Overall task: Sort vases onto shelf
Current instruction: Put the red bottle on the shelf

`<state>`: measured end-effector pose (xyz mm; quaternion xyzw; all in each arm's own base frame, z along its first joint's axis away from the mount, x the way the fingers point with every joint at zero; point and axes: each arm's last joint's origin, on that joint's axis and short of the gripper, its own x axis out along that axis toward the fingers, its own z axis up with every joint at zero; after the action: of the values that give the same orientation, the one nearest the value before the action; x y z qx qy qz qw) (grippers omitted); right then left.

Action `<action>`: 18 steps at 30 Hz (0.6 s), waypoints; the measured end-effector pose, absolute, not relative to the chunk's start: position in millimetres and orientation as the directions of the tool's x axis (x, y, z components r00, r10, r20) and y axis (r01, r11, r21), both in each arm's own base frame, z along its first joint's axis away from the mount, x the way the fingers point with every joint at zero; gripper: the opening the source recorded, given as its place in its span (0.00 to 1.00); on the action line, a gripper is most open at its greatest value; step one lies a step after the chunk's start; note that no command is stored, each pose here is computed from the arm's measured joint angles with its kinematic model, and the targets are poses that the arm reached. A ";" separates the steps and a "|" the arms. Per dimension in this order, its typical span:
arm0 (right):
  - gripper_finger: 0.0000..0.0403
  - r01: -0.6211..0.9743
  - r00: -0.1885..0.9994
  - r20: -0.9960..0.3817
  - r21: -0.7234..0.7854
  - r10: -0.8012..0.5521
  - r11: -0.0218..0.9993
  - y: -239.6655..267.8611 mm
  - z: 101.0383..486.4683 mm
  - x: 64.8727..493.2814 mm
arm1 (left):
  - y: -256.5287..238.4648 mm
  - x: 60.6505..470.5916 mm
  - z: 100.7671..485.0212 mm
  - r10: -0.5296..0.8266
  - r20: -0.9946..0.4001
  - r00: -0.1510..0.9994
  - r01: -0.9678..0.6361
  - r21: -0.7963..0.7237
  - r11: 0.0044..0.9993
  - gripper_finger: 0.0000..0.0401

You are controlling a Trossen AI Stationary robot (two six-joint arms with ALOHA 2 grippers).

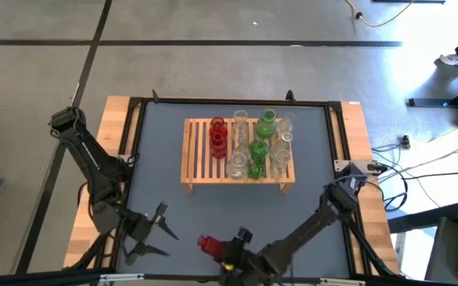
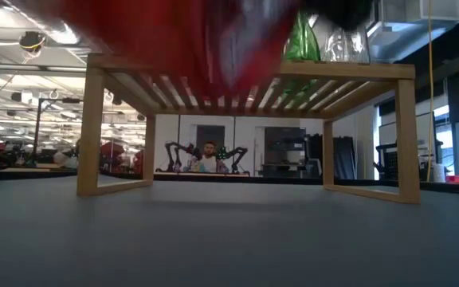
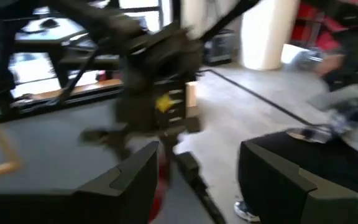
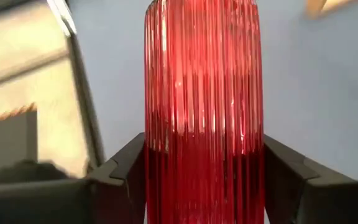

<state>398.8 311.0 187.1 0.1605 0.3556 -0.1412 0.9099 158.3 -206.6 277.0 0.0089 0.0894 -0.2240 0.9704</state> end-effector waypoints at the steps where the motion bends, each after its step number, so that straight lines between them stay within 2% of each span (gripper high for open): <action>1: 0.51 0.367 0.728 -0.665 0.173 -0.166 0.914 316.1 192.3 395.9 | -205.2 159.9 277.0 -0.412 -0.177 0.894 0.415 -0.025 0.910 0.54; 5: 0.51 0.389 0.774 -0.572 0.090 -0.273 0.917 330.6 215.3 382.5 | -199.9 165.3 277.0 -0.341 -0.172 0.924 0.337 -0.052 0.940 0.54; 10: 0.51 0.411 0.836 -0.389 -0.020 -0.386 0.911 346.8 245.7 370.1 | -201.0 178.3 270.9 -0.254 -0.149 0.956 0.247 -0.061 0.967 0.54; 14: 0.51 0.441 0.841 -0.305 -0.092 -0.447 0.893 347.9 257.7 368.6 | -209.0 194.5 264.7 -0.268 -0.080 0.960 0.264 -0.059 0.963 0.54; 18: 0.51 0.424 0.855 -0.280 -0.104 -0.435 0.900 348.0 264.2 375.7 | -210.5 205.8 265.5 -0.276 0.004 0.961 0.275 -0.072 0.959 0.54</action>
<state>375.7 348.0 264.2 -0.0194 0.1501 -0.2231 0.9630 205.8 -210.5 265.5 -0.0361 0.0031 -0.1392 0.9896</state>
